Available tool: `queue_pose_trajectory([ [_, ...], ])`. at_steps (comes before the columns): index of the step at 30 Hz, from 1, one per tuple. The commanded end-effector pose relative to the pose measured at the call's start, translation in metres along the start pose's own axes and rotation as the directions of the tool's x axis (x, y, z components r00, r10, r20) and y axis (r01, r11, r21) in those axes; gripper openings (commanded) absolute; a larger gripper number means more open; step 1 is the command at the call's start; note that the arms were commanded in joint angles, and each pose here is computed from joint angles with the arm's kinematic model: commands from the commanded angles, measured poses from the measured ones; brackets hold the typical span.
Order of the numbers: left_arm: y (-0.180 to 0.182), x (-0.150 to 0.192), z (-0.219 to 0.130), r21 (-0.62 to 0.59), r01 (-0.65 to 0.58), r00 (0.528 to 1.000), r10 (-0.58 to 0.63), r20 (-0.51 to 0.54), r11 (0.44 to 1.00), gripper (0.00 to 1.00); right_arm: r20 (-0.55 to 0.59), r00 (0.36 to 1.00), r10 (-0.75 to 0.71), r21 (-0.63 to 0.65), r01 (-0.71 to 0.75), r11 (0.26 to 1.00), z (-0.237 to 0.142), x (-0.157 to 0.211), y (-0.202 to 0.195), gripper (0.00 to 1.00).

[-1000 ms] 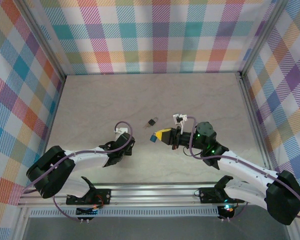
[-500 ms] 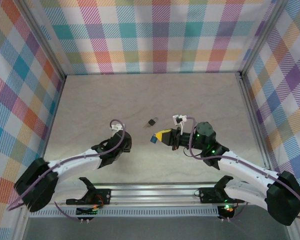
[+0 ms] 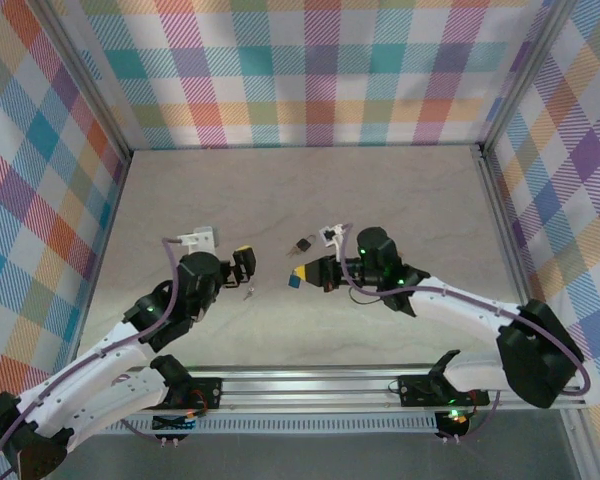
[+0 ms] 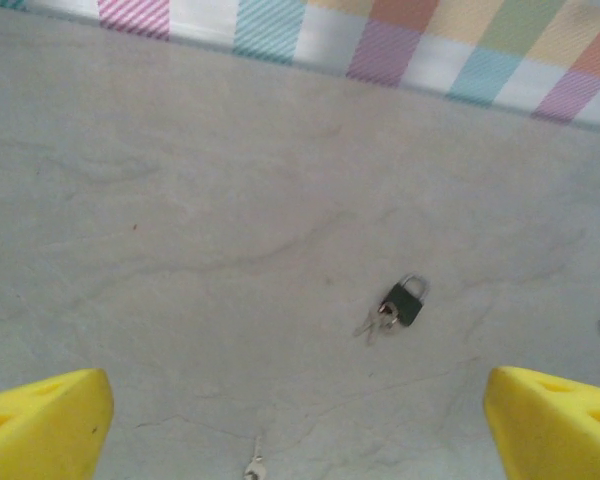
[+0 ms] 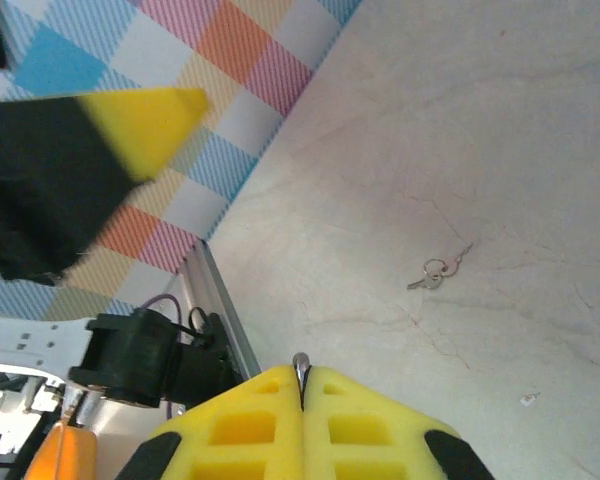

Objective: Lock with the key

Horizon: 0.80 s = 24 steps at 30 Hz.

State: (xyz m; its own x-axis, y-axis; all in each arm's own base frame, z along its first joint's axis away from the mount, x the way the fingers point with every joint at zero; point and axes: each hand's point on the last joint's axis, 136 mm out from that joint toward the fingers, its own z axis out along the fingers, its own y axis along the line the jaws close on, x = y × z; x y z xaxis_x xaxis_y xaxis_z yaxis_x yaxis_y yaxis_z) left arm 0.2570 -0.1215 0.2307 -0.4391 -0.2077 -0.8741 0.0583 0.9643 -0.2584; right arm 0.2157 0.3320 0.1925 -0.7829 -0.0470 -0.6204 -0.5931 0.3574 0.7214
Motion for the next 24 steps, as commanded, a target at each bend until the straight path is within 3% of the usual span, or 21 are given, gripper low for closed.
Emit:
queue_pose_trajectory([
  [1,0.01,-0.02,-0.016,-0.042,-0.071,0.997,0.072,0.02,0.997,1.0,-0.058,0.998,-0.016,0.056,0.019,0.998,0.016,0.002,-0.006,0.0],
  [7,0.006,-0.041,-0.025,-0.057,-0.225,0.974,0.226,0.02,0.973,1.0,-0.135,0.991,0.013,0.107,0.002,0.994,0.048,0.009,-0.02,0.0],
  [12,0.023,-0.058,-0.028,-0.169,-0.284,0.95,0.301,0.083,0.944,1.0,-0.185,0.982,0.03,0.141,-0.003,0.99,0.074,0.011,-0.026,0.0],
  [18,0.043,-0.052,-0.029,-0.235,-0.221,0.951,0.263,0.162,0.946,1.0,-0.229,0.971,0.075,0.169,-0.036,0.985,0.097,0.018,-0.039,0.0],
  [24,0.059,-0.067,-0.048,-0.26,-0.114,0.932,0.194,0.306,0.959,1.0,-0.27,0.955,0.122,0.194,-0.07,0.978,0.118,0.029,-0.053,0.0],
])
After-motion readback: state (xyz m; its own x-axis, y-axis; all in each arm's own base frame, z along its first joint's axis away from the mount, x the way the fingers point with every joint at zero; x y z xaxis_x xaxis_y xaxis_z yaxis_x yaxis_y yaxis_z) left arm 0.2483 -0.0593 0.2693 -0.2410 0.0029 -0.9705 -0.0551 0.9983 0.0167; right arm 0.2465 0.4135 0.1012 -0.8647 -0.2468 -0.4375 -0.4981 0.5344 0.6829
